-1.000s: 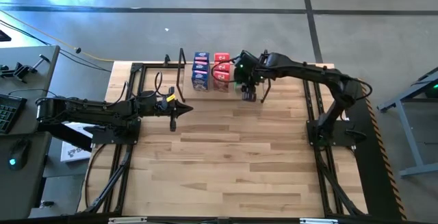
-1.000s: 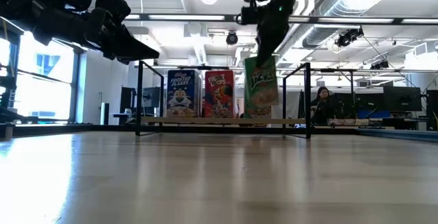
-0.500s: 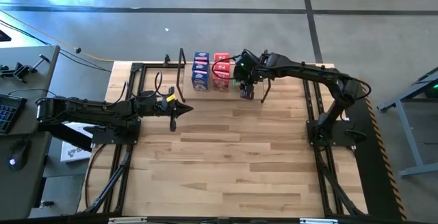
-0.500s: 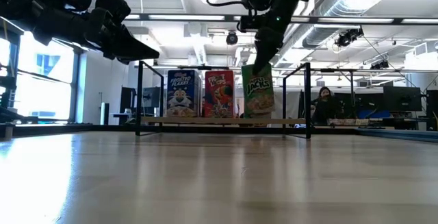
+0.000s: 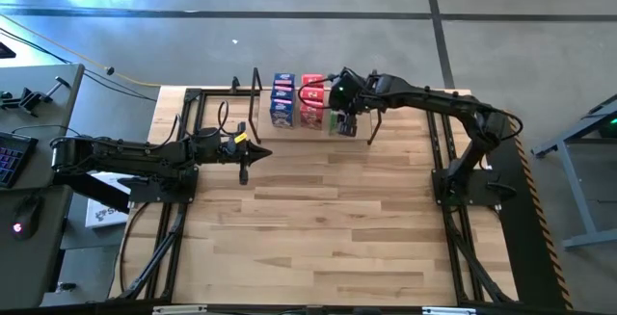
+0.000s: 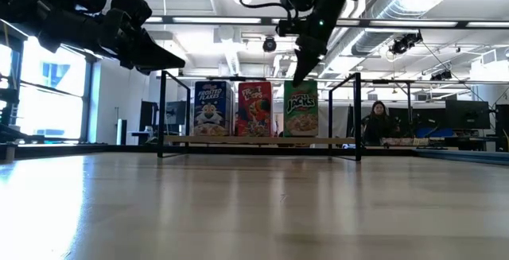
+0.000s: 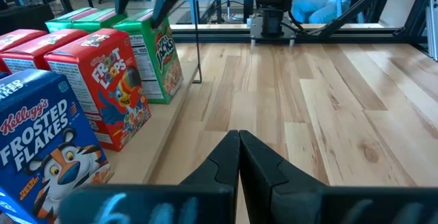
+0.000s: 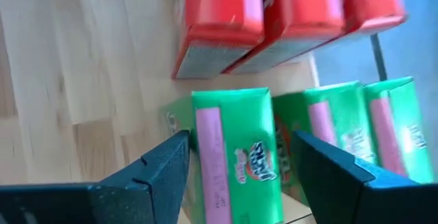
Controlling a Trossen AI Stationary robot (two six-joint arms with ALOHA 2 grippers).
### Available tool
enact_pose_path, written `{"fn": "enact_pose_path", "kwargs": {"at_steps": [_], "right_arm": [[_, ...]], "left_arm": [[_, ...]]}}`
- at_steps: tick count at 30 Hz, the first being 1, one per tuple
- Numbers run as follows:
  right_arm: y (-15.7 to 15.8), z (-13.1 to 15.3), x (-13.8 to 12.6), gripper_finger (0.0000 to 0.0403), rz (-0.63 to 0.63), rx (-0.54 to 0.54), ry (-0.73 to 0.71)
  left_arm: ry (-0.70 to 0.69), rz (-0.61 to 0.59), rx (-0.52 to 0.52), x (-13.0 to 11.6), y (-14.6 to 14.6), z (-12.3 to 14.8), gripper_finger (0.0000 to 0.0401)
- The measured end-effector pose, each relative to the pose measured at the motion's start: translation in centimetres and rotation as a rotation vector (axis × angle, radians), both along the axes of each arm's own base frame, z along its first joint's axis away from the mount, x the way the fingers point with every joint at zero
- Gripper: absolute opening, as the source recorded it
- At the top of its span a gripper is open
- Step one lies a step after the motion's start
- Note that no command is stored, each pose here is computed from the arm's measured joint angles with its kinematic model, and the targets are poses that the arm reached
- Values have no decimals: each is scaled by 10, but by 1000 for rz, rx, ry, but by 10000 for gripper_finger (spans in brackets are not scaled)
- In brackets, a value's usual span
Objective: Stack cereal on shelf
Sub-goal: Put the green cereal box on the shelf aligned with the other green cereal box
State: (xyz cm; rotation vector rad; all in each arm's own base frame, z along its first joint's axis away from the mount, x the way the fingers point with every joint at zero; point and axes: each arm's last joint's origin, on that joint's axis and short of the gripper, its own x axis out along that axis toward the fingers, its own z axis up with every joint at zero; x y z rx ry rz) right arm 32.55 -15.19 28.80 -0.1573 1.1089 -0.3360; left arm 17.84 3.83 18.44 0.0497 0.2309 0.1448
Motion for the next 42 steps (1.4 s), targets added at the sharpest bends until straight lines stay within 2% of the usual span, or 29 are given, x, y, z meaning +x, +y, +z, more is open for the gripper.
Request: {"fn": "enact_pose_path", "kwargs": {"at_steps": [9, 11, 13, 15, 18, 22, 28, 34, 42], "right_arm": [[15, 38, 10, 232, 38, -33, -73], [22, 49, 9, 232, 10, -4, -73], [30, 56, 5, 228, -36, 74, -72], [39, 56, 2, 218, -84, 126, -44], [57, 49, 0, 184, -111, 96, -7], [82, 23, 3, 115, -143, 103, -18], [103, -46, 7, 13, -211, 83, -93], [91, -92, -1, 14, -287, 75, -212], [64, -108, -11, 2, -344, 59, -253]], "left_arm": [[0, 0, 0, 0, 0, 0, 1], [0, 0, 0, 0, 0, 0, 1], [4, 0, -1, 0, 0, 0, 1], [8, -1, 1, 0, 0, -1, 1], [7, -1, 4, 0, 0, -1, 1], [11, -1, 3, 0, 0, -1, 1], [9, -1, 1, 0, 0, -1, 0], [7, 0, -2, 0, 0, -1, 1], [0, 0, 0, 0, 0, 0, 0]]}}
